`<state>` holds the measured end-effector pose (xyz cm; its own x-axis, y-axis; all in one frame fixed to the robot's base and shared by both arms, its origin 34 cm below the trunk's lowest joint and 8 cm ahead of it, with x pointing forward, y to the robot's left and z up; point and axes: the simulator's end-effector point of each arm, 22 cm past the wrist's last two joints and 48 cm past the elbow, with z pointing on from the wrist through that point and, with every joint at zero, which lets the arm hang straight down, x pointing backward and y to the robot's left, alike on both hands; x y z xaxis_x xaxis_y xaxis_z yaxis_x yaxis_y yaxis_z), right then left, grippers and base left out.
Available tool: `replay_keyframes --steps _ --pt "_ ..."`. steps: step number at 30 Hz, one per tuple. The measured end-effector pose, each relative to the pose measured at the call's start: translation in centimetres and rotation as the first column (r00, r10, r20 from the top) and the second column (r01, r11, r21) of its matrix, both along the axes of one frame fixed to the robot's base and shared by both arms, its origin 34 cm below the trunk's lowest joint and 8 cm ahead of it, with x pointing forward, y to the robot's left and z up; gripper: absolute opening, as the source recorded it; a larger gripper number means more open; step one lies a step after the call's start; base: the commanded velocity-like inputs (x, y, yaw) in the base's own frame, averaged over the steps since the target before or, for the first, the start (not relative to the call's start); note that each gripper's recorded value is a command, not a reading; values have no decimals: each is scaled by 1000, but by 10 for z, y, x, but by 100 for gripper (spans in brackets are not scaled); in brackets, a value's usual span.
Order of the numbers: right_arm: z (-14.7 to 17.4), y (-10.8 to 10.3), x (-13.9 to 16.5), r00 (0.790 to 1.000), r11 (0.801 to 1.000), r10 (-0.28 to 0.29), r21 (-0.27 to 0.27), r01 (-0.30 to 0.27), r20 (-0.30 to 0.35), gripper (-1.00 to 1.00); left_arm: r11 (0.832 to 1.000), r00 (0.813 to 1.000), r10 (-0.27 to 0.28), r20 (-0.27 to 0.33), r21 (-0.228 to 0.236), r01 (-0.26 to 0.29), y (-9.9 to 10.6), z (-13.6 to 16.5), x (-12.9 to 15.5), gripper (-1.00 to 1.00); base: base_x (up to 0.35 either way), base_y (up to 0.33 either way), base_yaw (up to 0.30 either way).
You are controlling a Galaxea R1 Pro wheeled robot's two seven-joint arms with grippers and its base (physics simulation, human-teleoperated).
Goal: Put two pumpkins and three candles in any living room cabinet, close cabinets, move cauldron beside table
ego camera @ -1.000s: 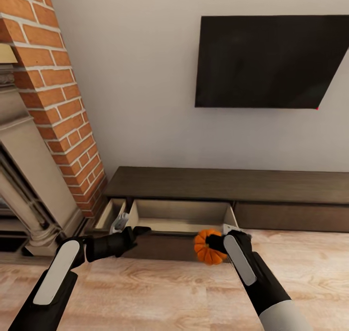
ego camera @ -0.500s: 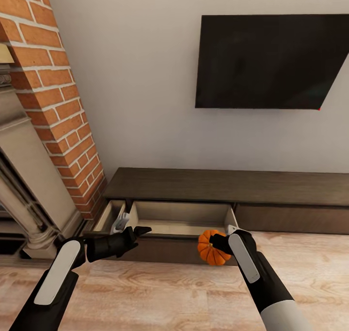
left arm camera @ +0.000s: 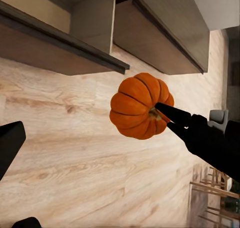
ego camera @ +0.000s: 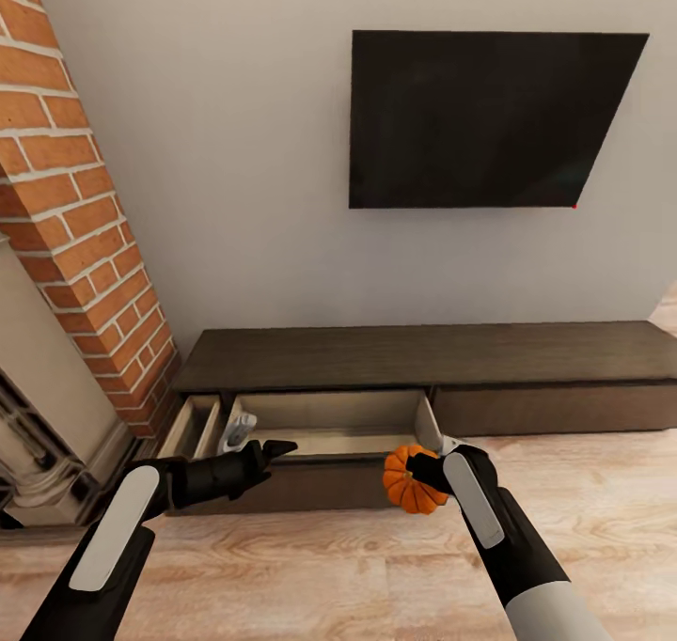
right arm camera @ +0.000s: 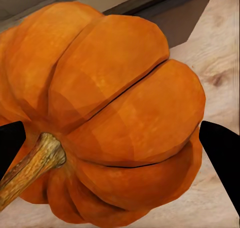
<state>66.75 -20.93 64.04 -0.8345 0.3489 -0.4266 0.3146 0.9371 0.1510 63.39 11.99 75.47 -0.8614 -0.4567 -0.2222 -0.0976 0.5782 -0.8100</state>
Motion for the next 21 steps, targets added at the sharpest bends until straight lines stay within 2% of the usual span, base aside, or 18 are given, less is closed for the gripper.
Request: replay_keyframes --steps 15,21 --pt "2 10 4 1000 999 22 46 -23 18 -100 1000 1000 1 -2 2 -1 1 -1 0 100 0 0 -276" --pt "2 -4 5 1000 998 -24 61 23 14 -100 1000 1000 1 -3 1 -1 1 -1 0 100 0 0 -277"
